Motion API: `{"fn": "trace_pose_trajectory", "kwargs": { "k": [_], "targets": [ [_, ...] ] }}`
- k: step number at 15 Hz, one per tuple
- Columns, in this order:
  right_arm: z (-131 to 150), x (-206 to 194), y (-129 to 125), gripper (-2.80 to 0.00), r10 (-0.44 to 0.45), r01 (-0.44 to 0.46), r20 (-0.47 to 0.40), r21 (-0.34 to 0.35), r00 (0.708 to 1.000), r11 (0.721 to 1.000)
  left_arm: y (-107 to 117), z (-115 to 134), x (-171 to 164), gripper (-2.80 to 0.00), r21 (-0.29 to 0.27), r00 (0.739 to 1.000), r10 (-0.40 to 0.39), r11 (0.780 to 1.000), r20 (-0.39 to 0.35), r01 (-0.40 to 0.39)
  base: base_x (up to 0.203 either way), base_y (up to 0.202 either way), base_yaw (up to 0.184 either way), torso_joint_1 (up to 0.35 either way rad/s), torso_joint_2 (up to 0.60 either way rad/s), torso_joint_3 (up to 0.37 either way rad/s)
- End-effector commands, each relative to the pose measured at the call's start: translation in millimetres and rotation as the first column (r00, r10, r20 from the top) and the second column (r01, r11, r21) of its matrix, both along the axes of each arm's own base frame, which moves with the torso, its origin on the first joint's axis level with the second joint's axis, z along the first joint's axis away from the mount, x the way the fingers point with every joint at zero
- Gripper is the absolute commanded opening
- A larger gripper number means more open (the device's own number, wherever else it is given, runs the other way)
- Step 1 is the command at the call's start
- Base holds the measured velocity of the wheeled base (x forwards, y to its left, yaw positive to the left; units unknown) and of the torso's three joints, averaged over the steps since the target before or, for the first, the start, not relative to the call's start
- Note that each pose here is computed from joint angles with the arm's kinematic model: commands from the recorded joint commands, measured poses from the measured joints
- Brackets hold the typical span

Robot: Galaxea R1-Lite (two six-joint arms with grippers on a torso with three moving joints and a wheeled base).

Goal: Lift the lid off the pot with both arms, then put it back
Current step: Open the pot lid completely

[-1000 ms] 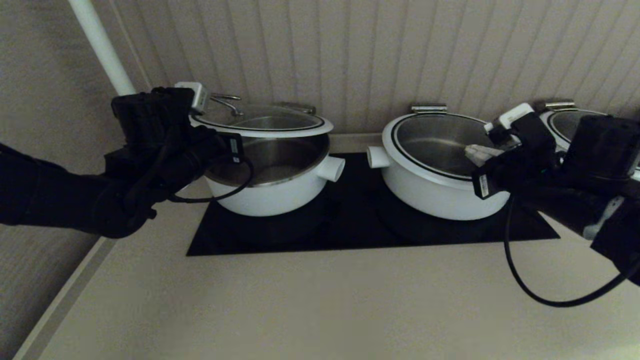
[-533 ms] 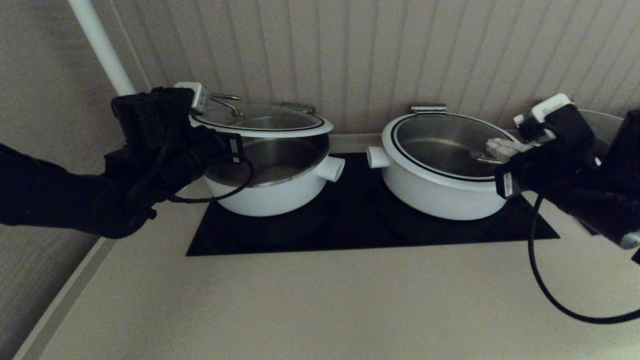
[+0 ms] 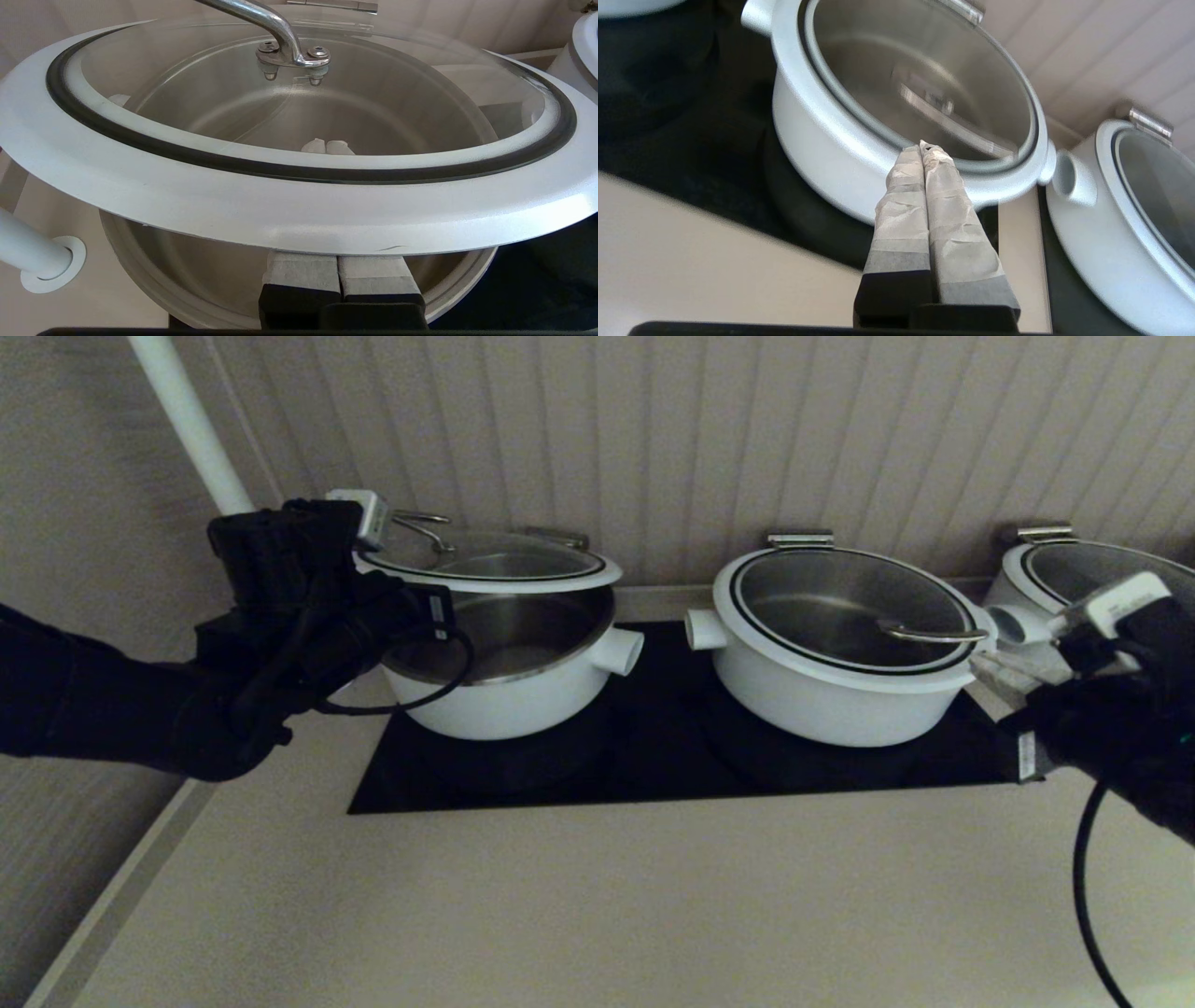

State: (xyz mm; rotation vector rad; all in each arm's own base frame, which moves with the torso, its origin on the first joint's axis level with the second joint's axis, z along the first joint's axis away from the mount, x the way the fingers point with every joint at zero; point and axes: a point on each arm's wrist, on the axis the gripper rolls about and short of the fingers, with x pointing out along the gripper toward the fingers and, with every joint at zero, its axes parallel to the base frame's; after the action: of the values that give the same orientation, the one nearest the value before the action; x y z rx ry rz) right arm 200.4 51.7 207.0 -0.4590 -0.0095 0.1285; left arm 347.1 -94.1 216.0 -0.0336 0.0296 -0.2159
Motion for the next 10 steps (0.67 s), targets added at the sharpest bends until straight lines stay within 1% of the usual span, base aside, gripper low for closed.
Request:
{"fn": "trace_pose_trajectory", "kwargs": {
  "k": [1,5,10],
  "targets": [
    [-2,-16,-4,-2.8,0.0,0.0,0.013,0.0,1.0,1.0,0,1,0,-2.8,-0.002,1.0,0.0,1.0,0.005,0.0,0.0,0.0,0.0,0.0,0.0,0.0],
    [-15,-37,-10,-2.8,0.002,-0.002,-0.007,-0.008,1.0,1.0,0,1,0,-2.8,-0.002,1.0,0.0,1.0,0.004,0.0,0.0,0.0,0.0,0.0,0.0,0.0],
    [-44,-72,-19,-2.8,0.038,-0.039,-0.067,-0.011,0.997,0.999,0,0,0,-2.8,-0.001,1.0,0.002,1.0,0.003,-0.002,0.0,0.0,0.0,0.0,0.0,0.0]
  ]
}}
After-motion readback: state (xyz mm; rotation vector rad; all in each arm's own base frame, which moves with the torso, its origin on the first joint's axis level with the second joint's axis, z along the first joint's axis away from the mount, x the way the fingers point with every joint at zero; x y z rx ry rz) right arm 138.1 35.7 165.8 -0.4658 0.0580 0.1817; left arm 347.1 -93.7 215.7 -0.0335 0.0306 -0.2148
